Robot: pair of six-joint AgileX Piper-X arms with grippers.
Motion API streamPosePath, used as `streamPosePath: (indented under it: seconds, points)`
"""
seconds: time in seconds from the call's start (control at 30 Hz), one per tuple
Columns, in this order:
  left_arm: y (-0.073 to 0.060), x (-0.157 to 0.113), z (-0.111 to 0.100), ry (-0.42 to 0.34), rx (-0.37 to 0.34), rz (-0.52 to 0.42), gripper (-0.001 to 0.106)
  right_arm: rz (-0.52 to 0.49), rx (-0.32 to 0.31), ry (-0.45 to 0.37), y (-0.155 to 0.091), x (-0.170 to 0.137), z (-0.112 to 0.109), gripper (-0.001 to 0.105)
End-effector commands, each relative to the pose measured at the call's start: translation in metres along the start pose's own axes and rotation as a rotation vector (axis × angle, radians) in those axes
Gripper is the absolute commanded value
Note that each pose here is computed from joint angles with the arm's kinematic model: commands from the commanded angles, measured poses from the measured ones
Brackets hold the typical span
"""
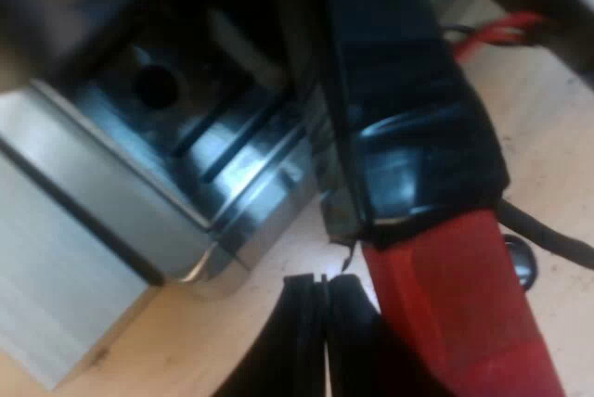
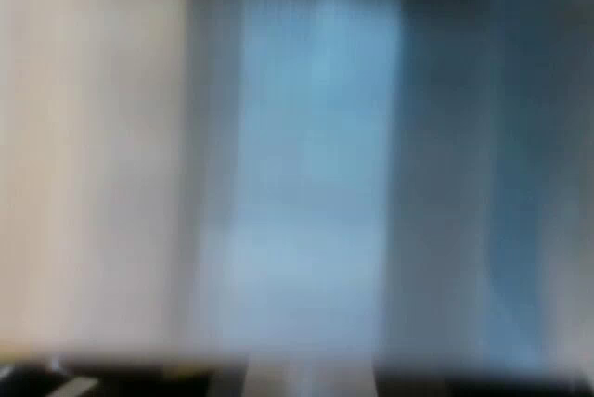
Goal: Put the handle in the coffee machine
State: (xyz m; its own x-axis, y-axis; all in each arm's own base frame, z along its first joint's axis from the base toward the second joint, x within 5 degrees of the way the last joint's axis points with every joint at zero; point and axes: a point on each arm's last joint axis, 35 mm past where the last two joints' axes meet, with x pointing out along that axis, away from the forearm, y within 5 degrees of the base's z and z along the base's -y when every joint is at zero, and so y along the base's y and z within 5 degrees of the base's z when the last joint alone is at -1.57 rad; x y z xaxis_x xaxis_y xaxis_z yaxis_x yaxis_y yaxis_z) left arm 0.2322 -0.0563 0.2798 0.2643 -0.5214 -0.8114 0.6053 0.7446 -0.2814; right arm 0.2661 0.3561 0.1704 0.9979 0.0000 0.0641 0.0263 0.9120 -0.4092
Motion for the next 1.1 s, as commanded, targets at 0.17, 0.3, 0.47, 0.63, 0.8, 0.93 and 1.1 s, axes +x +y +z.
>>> streamPosePath:
  seconds: [0.17,0.3,0.47,0.63,0.8,0.93,1.1]
  points:
    - [-0.013,-0.005,0.002,-0.054,0.028,-0.106,0.0,0.049,0.127,-0.155,-0.012,-0.002,0.049,0.038]
    - [-0.013,-0.004,0.001,-0.05,0.023,-0.108,0.0,0.045,0.113,-0.127,-0.011,-0.002,0.046,0.037]
    - [-0.013,-0.004,0.002,-0.05,0.021,-0.108,0.0,0.035,0.036,-0.03,-0.006,-0.006,0.033,0.037]
    - [-0.013,-0.004,0.001,-0.044,0.023,-0.095,0.0,0.088,-0.009,0.022,-0.012,-0.02,0.018,0.037]
    - [-0.013,-0.004,0.001,-0.039,0.014,-0.097,0.0,0.142,-0.058,0.059,-0.03,-0.035,0.003,0.037]
    - [-0.013,-0.004,0.0,-0.037,-0.011,-0.097,0.0,0.176,-0.084,0.088,-0.045,-0.045,-0.004,0.037]
    - [-0.014,-0.004,-0.004,-0.058,-0.084,-0.082,0.0,0.27,-0.154,0.13,-0.067,-0.061,-0.01,0.037]
